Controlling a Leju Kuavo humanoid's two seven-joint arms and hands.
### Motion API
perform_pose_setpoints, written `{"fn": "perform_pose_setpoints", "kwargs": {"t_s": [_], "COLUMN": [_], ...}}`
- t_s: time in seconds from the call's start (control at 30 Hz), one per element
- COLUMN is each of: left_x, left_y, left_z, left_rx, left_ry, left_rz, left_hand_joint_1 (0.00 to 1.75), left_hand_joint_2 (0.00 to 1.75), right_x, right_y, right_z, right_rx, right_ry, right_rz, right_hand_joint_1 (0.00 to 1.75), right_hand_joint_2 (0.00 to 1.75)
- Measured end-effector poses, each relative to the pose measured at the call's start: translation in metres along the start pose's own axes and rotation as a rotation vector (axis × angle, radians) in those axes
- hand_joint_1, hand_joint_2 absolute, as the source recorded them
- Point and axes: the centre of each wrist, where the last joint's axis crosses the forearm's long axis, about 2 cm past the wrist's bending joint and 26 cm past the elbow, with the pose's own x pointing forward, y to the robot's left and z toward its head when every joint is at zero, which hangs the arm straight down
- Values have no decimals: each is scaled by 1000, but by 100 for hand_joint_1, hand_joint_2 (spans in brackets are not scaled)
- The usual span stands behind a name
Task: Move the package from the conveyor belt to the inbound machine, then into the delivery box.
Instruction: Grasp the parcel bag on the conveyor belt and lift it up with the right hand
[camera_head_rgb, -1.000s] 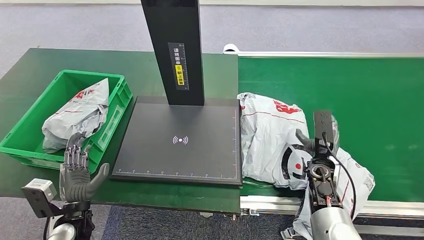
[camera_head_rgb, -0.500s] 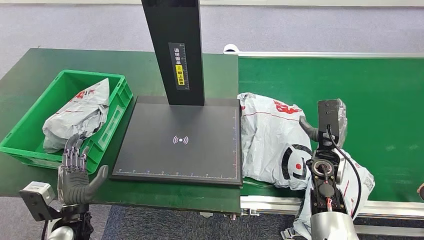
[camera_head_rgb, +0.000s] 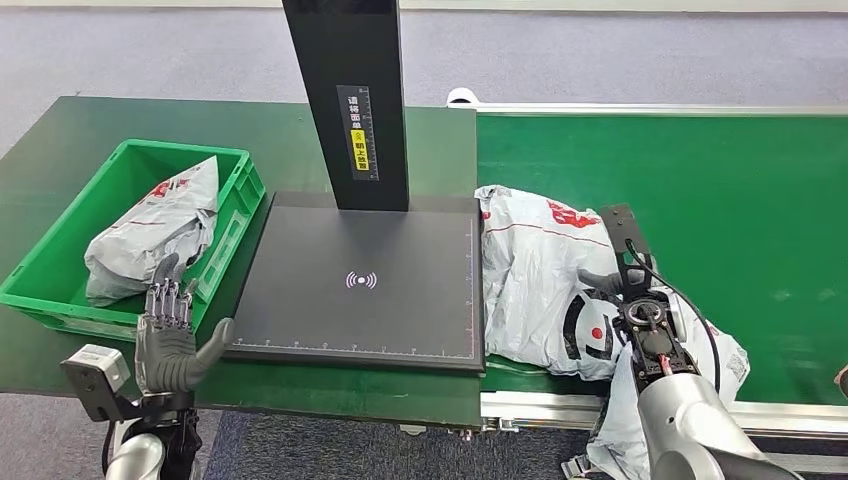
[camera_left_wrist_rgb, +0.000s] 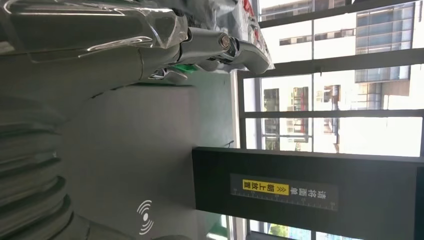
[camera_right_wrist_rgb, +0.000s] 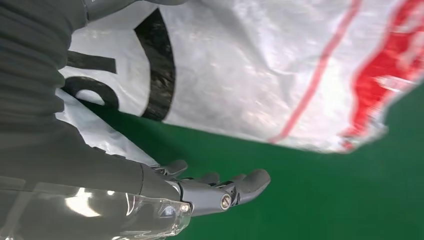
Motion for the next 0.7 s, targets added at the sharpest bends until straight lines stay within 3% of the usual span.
{"fn": "perform_pose_setpoints", "kwargs": {"t_s": [0.2, 0.7], "left_x": [-3, -4], "left_y": [1, 3], "left_z": [2, 2], "left_rx": [-2, 9], "left_ry": [10, 10], "left_rz": [3, -19], "left_hand_joint_1": [0, 0], "left_hand_joint_2": [175, 175], "right_x": [-8, -14], "right_y": [5, 4], "right_z": [-2, -4], "right_rx": [53, 85], "right_ry": [83, 152], "right_rz": [21, 65], "right_hand_joint_1": [0, 0], "right_hand_joint_2": [175, 175]}}
